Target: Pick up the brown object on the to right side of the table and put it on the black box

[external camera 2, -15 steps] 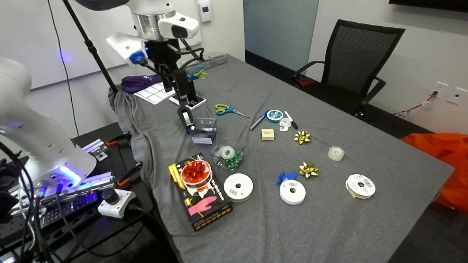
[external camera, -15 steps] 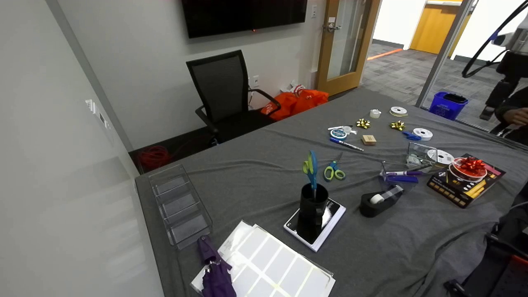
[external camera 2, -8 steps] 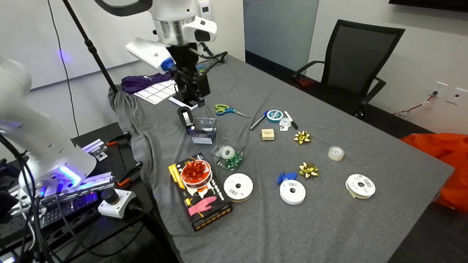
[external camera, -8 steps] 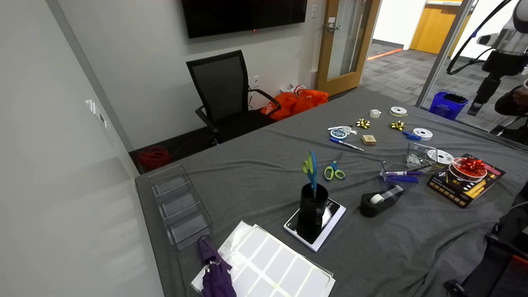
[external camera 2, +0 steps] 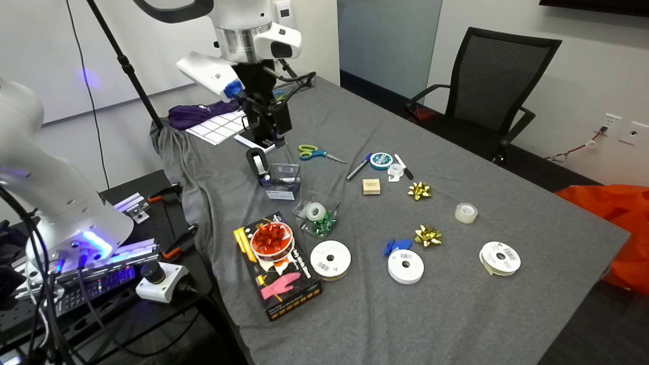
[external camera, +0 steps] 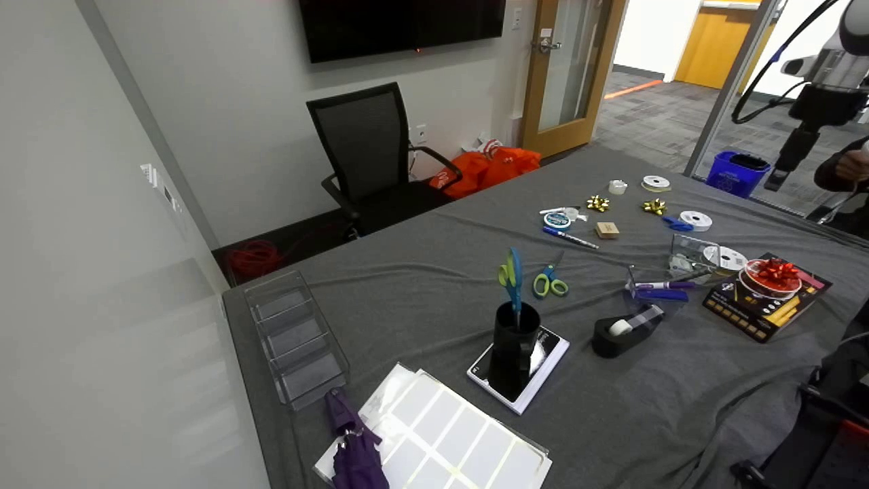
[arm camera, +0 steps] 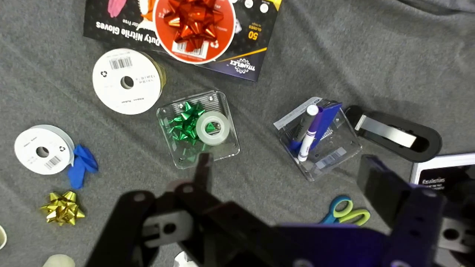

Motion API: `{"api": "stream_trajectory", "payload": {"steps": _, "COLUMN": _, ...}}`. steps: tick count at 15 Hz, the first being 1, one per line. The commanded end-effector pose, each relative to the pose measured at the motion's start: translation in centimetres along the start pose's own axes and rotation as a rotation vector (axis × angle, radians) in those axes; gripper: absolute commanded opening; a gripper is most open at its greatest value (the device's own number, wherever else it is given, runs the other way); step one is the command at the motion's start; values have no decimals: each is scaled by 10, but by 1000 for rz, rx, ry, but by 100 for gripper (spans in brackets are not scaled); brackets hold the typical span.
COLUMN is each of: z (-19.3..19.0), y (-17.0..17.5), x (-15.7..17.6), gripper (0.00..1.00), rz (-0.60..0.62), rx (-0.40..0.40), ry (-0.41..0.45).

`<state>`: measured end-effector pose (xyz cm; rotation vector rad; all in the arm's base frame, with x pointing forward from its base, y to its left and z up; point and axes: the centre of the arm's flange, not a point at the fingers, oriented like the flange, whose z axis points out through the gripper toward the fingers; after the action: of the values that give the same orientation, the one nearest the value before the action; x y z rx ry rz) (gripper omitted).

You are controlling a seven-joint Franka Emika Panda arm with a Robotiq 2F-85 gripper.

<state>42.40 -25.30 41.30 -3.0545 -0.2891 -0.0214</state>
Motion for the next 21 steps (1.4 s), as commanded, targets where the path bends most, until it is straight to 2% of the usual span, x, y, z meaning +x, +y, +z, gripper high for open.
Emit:
{"api": "stream_trajectory", "payload": {"steps": 1, "z": 23, "y": 8, "x": 35, "gripper": 100, "rz": 80, "rx": 24, "ry": 36}}
{"api": "stream_trajectory", "payload": {"steps": 5, "z": 44, "y": 27, "x": 91, "gripper": 100, "rz": 237, "rx": 30, "ry": 106}}
{"api": "stream_trajectory", "payload": {"steps": 8, "z": 67, "y": 48, "x": 123, "gripper": 100, "rz": 400, "rx": 21, "ry": 158}}
{"api": "stream_trajectory", "payload": {"steps": 12, "z": 109, "y": 72, "x": 152, "gripper": 100, "rz": 635, "rx": -16, "ry": 162}}
{"api": "stream_trajectory", "payload": {"steps": 16, "z": 147, "y": 79, "x": 176, "gripper": 100, "rz": 864, "rx": -6, "ry": 146}}
{"api": "stream_trajectory", "payload": {"steps": 19, "z": 169, "y": 72, "x": 196, "gripper": 100, "rz": 931, "rx": -8, "ry": 105}}
{"api": "stream_trajectory", "payload": {"steps": 21, "z": 174, "y": 65, "x": 210, "gripper": 100, "rz": 905, "rx": 0, "ry": 88}}
